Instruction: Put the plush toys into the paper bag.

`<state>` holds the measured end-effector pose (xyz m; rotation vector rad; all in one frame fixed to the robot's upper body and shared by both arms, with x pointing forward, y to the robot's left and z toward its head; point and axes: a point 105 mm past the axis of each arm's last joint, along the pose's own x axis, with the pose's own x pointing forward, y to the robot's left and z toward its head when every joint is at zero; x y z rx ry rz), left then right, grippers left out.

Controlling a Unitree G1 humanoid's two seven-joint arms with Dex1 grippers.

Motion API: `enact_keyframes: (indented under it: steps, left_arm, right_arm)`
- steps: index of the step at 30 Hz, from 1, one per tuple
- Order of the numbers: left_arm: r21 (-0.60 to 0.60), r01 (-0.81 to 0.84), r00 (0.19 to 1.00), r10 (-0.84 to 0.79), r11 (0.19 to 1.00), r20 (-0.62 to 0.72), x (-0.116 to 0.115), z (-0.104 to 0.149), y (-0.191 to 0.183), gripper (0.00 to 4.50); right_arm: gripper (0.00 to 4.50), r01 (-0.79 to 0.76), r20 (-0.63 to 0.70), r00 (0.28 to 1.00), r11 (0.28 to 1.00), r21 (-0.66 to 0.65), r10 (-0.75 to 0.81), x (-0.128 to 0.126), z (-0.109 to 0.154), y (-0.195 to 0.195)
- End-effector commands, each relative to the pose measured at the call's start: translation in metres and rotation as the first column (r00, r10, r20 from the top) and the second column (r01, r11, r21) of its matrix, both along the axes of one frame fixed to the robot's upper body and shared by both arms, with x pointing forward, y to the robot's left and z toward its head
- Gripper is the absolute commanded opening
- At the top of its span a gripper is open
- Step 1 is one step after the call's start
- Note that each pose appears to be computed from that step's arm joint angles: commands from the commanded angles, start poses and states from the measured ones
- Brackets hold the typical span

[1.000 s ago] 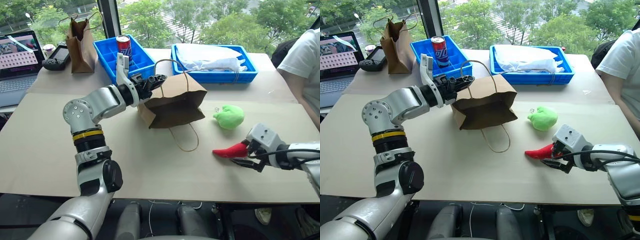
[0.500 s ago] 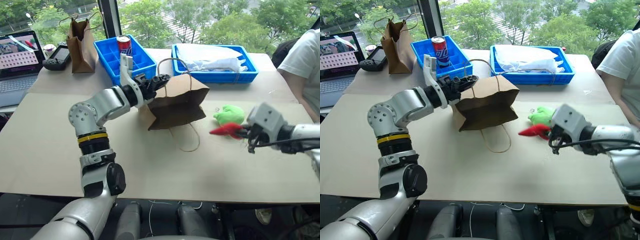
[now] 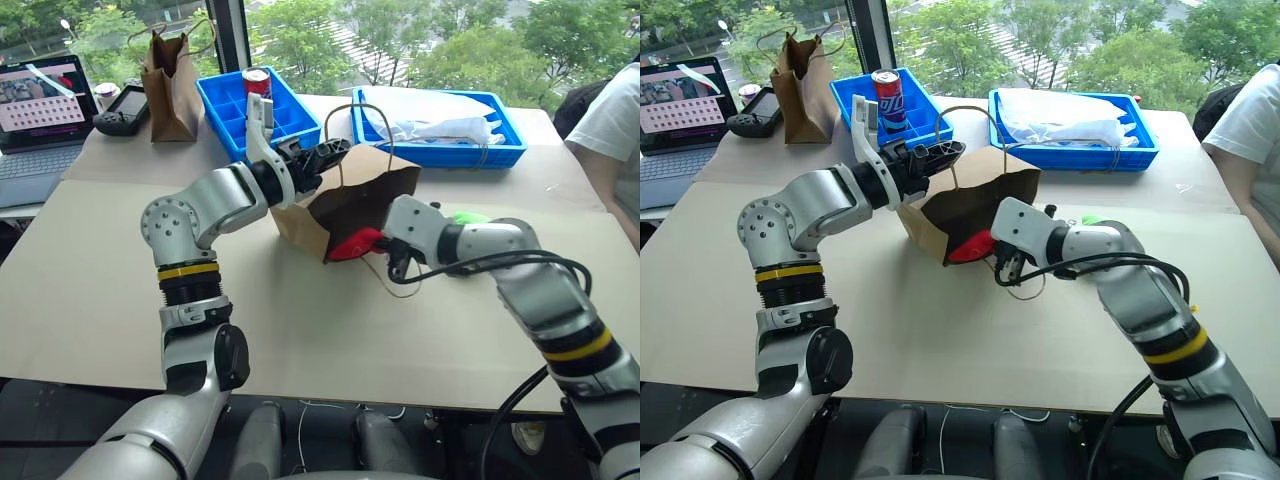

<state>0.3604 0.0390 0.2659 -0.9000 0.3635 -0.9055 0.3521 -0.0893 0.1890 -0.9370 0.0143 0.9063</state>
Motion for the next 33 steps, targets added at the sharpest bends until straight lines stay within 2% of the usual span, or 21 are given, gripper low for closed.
enact_keyframes:
  steps: [1, 9, 12, 14, 17, 22, 25, 30, 33]
  left_arm:
    - [-0.018, 0.025, 0.998, -0.024, 1.0, 0.052, -0.009, 0.011, -0.006, 0.0]
    - [-0.034, 0.024, 0.999, -0.022, 0.999, 0.049, -0.013, 0.012, -0.008, 0.0]
    - [-0.041, 0.018, 0.999, -0.016, 0.999, 0.049, -0.013, 0.013, -0.007, 0.0]
    - [-0.043, 0.011, 0.999, -0.009, 0.999, 0.049, -0.013, 0.014, -0.005, 0.0]
    - [-0.044, 0.001, 0.999, 0.001, 0.999, 0.048, -0.012, 0.014, -0.002, 0.0]
    - [-0.038, -0.012, 0.999, 0.014, 0.999, 0.041, -0.011, 0.011, 0.002, 0.0]
    - [-0.036, -0.016, 0.999, 0.017, 0.999, 0.037, -0.01, 0.009, 0.004, 0.0]
    - [-0.03, -0.01, 1.0, 0.011, 0.999, 0.016, -0.012, 0.002, 0.003, 0.0]
    - [-0.025, -0.004, 1.0, 0.004, 1.0, 0.014, -0.013, 0.0, 0.002, 0.0]
  right_arm:
    - [0.05, -0.022, 0.122, 0.992, 0.998, -0.06, 0.03, 0.014, 0.006, 0.005]
    - [0.05, -0.063, 0.225, 0.971, 0.995, -0.08, 0.079, 0.03, 0.01, 0.016]
    - [0.05, -0.054, 0.203, 0.979, 0.994, 0.098, 0.033, 0.034, 0.01, 0.026]
    - [0.9, -0.048, 0.172, 0.985, 0.986, 0.16, 0.02, 0.033, 0.007, 0.028]
    - [1.8, -0.047, 0.111, 0.994, 0.973, 0.225, 0.022, 0.028, 0.002, 0.03]
    - [3.57, -0.009, 0.023, 1.0, 0.931, 0.364, 0.001, 0.012, 0.014, 0.016]
    - [4.46, 0.04, -0.047, 0.999, 0.913, 0.406, -0.023, 0.002, 0.02, -0.001]
    - [4.46, 0.154, -0.149, 0.984, 0.866, 0.475, -0.093, -0.015, 0.034, -0.044]
    - [4.46, 0.251, -0.149, 0.967, 0.862, 0.441, -0.205, -0.014, 0.041, -0.081]
